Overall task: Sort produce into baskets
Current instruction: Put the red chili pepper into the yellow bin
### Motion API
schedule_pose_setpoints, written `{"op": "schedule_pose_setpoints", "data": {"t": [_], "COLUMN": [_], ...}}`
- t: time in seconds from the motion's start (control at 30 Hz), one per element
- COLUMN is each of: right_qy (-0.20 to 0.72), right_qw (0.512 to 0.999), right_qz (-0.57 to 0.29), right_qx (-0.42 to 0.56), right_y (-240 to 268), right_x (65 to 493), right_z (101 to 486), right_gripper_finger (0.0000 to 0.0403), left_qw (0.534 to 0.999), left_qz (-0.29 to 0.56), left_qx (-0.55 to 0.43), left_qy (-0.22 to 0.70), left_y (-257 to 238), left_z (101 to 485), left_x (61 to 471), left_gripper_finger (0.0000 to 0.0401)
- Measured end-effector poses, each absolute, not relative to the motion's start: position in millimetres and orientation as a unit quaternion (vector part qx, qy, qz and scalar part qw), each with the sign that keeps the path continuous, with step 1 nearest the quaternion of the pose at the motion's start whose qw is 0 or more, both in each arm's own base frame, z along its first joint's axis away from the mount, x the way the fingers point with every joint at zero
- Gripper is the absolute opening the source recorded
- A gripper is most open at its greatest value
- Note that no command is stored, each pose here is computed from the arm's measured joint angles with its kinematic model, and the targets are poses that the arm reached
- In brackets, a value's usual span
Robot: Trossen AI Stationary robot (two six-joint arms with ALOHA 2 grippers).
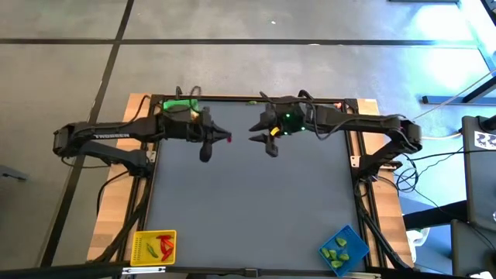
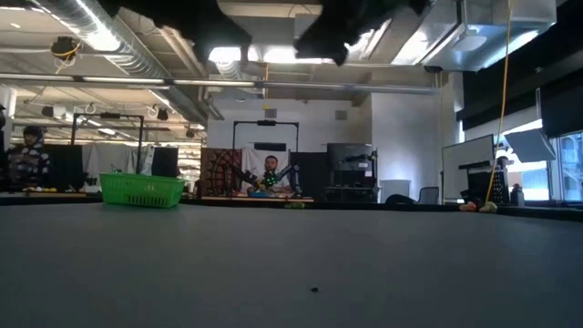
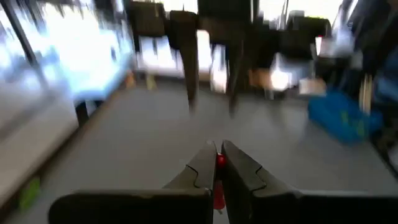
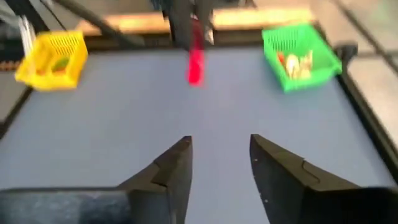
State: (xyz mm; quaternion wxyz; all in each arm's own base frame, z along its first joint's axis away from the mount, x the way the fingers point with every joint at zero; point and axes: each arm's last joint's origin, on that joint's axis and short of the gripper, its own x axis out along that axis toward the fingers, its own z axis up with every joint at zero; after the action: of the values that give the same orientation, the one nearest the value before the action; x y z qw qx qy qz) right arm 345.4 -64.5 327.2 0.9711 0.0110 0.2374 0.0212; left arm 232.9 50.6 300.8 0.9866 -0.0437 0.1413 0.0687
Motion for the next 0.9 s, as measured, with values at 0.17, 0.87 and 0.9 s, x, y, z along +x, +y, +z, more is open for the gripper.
{"op": "schedule_pose_setpoints", "data": {"t": [0.17, 0.87, 0.9], "right_qy": [0.321, 0.416, 0.418], "right_qw": [0.947, 0.908, 0.907], "right_qz": [0.005, -0.001, -0.002], "right_qx": [0.022, 0.046, 0.050], "right_y": [-62, -60, -60], "right_x": [329, 318, 317], "right_z": [320, 264, 263], "right_gripper_finger": [0.0176, 0.0177, 0.0177], "left_qw": [0.961, 0.764, 0.758], "left_qz": [0.036, -0.051, -0.055], "left_qx": [-0.058, -0.323, -0.326], "left_qy": [0.269, 0.555, 0.563], "left_y": [32, -111, -118], "left_z": [306, 285, 284], "left_x": [225, 169, 166], "left_gripper_finger": [0.0018, 0.0021, 0.0021]}}
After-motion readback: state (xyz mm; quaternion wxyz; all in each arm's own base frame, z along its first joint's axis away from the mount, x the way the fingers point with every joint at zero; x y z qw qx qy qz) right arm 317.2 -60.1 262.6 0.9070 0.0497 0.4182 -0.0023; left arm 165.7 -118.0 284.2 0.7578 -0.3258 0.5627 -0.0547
